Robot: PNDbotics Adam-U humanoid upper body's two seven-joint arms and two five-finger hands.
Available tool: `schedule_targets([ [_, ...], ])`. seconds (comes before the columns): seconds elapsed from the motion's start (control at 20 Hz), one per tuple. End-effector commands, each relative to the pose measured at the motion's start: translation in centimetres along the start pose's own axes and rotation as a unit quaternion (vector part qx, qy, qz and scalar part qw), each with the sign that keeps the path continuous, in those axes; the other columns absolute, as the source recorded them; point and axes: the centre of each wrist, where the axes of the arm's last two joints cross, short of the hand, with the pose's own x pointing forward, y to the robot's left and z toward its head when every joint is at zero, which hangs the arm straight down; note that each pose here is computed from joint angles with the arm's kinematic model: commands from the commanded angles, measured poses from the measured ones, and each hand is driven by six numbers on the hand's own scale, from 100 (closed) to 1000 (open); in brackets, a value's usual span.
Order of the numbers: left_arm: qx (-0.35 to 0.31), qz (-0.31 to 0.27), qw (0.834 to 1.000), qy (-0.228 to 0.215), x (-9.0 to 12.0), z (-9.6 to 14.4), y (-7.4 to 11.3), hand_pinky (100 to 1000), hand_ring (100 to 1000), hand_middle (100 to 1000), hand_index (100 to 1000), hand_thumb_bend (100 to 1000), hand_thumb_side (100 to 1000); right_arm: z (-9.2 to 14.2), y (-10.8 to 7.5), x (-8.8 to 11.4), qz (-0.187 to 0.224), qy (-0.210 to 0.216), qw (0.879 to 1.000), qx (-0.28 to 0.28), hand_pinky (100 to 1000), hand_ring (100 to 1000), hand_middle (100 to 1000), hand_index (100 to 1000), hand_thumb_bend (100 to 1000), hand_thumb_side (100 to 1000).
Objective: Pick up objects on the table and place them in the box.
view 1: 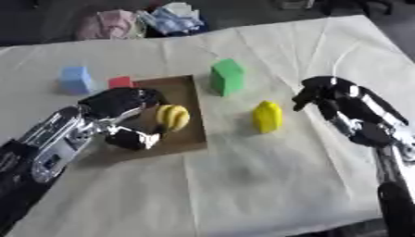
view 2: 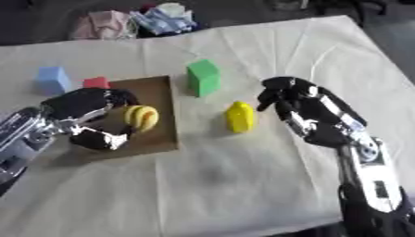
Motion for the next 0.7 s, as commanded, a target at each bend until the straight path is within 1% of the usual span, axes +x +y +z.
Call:
schedule_targets([
  [0.05, 0.004, -0.021, 1.000, 0.007, -0.6, 0.7, 1.2, 858, 875, 908, 949, 280, 717, -0.3, -0.3, 0.5, 0.008, -0.008, 1.000, 0.003, 839, 645, 655, 825, 100, 430],
  [0.1, 0.002, -0.024, 1.000, 0.007, -0.6, 0.7, 1.2, 858, 875, 908, 949, 280, 717, -0.3, -0.3, 0.5, 0.008, -0.008, 1.000, 0.003, 839, 645, 655, 825, 100, 430],
  [0.15, -0.001, -0.027, 1.000, 0.007, -0.6, 0.8, 1.2, 870, 885, 918, 955, 334, 745, -0.3, -0.3, 0.5, 0.008, -0.008, 1.000, 0.002, 839, 645, 655, 825, 100, 431],
  [0.2, -0.004, -0.029, 1.000, 0.007, -0.7, 0.8, 1.2, 872, 887, 920, 956, 345, 752, -0.3, -0.3, 0.5, 0.008, -0.008, 1.000, 0.002, 839, 645, 655, 825, 100, 431],
  [0.25, -0.007, -0.032, 0.999, 0.007, -0.7, 0.9, 1.2, 878, 892, 925, 959, 380, 765, -0.3, -0.3, 0.5, 0.008, -0.007, 1.000, 0.002, 839, 645, 655, 825, 100, 431],
  [0.4, -0.010, -0.039, 0.999, 0.010, -1.0, 1.3, 1.5, 881, 894, 927, 959, 395, 761, -0.2, -0.3, 0.5, 0.007, -0.007, 1.000, 0.001, 839, 645, 655, 825, 100, 431],
  [0.45, -0.007, -0.042, 0.999, 0.013, -1.2, 1.6, 1.8, 880, 892, 923, 958, 398, 724, -0.2, -0.3, 0.5, 0.007, -0.007, 1.000, 0.001, 839, 645, 655, 825, 100, 431],
  [0.5, -0.003, -0.045, 0.999, 0.018, -1.4, 2.0, 2.2, 878, 890, 920, 957, 388, 703, -0.2, -0.4, 0.5, 0.008, -0.006, 1.000, 0.000, 839, 644, 655, 825, 100, 431],
  [0.55, 0.002, -0.047, 0.999, 0.025, -1.6, 2.5, 2.6, 876, 887, 914, 954, 366, 660, -0.1, -0.4, 0.5, 0.008, -0.005, 1.000, -0.001, 839, 644, 655, 825, 100, 431],
  [0.6, 0.009, -0.048, 0.998, 0.033, -1.9, 3.1, 3.1, 876, 886, 912, 953, 363, 653, -0.1, -0.4, 0.5, 0.008, -0.005, 1.000, -0.002, 839, 644, 655, 825, 100, 431],
  [0.65, 0.017, -0.048, 0.998, 0.043, -2.2, 3.8, 3.7, 874, 883, 908, 950, 358, 617, 0.0, -0.4, 0.5, 0.008, -0.004, 1.000, -0.003, 839, 644, 655, 825, 100, 433],
  [0.7, 0.028, -0.047, 0.997, 0.056, -2.5, 4.7, 4.3, 875, 883, 907, 949, 357, 605, 0.1, -0.5, 0.5, 0.009, -0.003, 1.000, -0.004, 839, 644, 655, 825, 100, 433],
])
